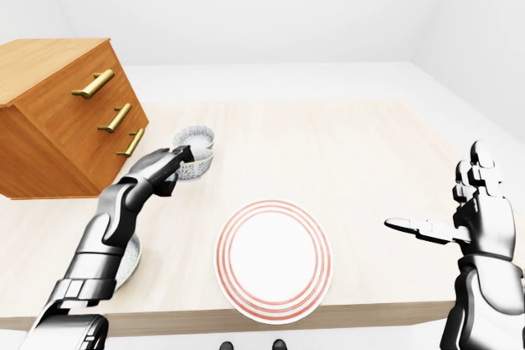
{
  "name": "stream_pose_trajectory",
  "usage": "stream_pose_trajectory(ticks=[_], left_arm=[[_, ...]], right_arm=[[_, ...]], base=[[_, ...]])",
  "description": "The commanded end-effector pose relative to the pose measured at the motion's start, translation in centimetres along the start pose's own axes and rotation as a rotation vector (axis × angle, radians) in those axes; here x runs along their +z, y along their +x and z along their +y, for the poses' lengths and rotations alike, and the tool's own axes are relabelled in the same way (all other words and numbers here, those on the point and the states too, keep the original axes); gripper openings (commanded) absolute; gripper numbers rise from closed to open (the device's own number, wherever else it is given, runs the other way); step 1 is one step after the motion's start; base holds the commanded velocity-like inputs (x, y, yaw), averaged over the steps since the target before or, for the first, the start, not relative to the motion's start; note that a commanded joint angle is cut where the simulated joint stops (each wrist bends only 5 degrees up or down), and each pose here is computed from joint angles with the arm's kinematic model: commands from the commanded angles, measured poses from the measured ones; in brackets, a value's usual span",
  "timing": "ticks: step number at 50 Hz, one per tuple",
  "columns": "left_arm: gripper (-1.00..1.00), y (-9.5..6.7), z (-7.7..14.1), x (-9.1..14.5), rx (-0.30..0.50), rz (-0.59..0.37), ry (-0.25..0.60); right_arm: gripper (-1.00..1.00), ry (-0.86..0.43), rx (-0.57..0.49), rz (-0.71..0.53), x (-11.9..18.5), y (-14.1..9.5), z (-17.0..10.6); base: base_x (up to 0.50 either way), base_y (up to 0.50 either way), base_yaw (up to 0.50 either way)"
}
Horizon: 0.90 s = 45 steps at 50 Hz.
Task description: Put the bowl in the middle on the plate.
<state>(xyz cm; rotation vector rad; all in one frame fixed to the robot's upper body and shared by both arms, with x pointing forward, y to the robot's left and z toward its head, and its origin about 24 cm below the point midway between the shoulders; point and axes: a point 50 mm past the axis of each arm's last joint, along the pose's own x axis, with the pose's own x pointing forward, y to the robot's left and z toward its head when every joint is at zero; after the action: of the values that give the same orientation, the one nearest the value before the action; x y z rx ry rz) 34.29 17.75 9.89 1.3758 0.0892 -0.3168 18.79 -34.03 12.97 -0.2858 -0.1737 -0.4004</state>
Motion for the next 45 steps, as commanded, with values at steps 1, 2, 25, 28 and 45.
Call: stream_pose_trajectory(ticks=[1, 2, 25, 28, 45], left_arm=[[-1.0, -2.8, 3.6, 3.9, 0.112, -0.105, 0.025], [-1.0, -3.1, 4.0, 4.3, 0.119, -0.115, 0.03], [-1.0, -7.2, 6.9, 10.6, 0.27, -0.346, -0.094], [-1.0, -8.0, 8.3, 11.6, 0.333, -0.395, -0.104], [-1.0, -9.3, 6.1, 13.2, 0.323, -0.522, -0.179]], right_arm=[[1.0, -0.001, -0.001, 0.014, -0.3, 0.0, 0.0], [1.0, -0.001, -0.001, 0.015, -0.3, 0.0, 0.0], [1.0, -0.005, 0.001, 0.04, -0.9, 0.1, 0.2], [1.0, -0.006, -0.001, 0.04, -0.9, 0.0, 0.1], [1.0, -0.007, -0.003, 0.059, -1.3, 0.0, 0.1]], base=[[0.0, 0.0, 0.0], [0.0, 0.0, 0.0], [0.0, 0.0, 0.0], [0.0, 0.0, 0.0], [0.0, 0.0, 0.0]])
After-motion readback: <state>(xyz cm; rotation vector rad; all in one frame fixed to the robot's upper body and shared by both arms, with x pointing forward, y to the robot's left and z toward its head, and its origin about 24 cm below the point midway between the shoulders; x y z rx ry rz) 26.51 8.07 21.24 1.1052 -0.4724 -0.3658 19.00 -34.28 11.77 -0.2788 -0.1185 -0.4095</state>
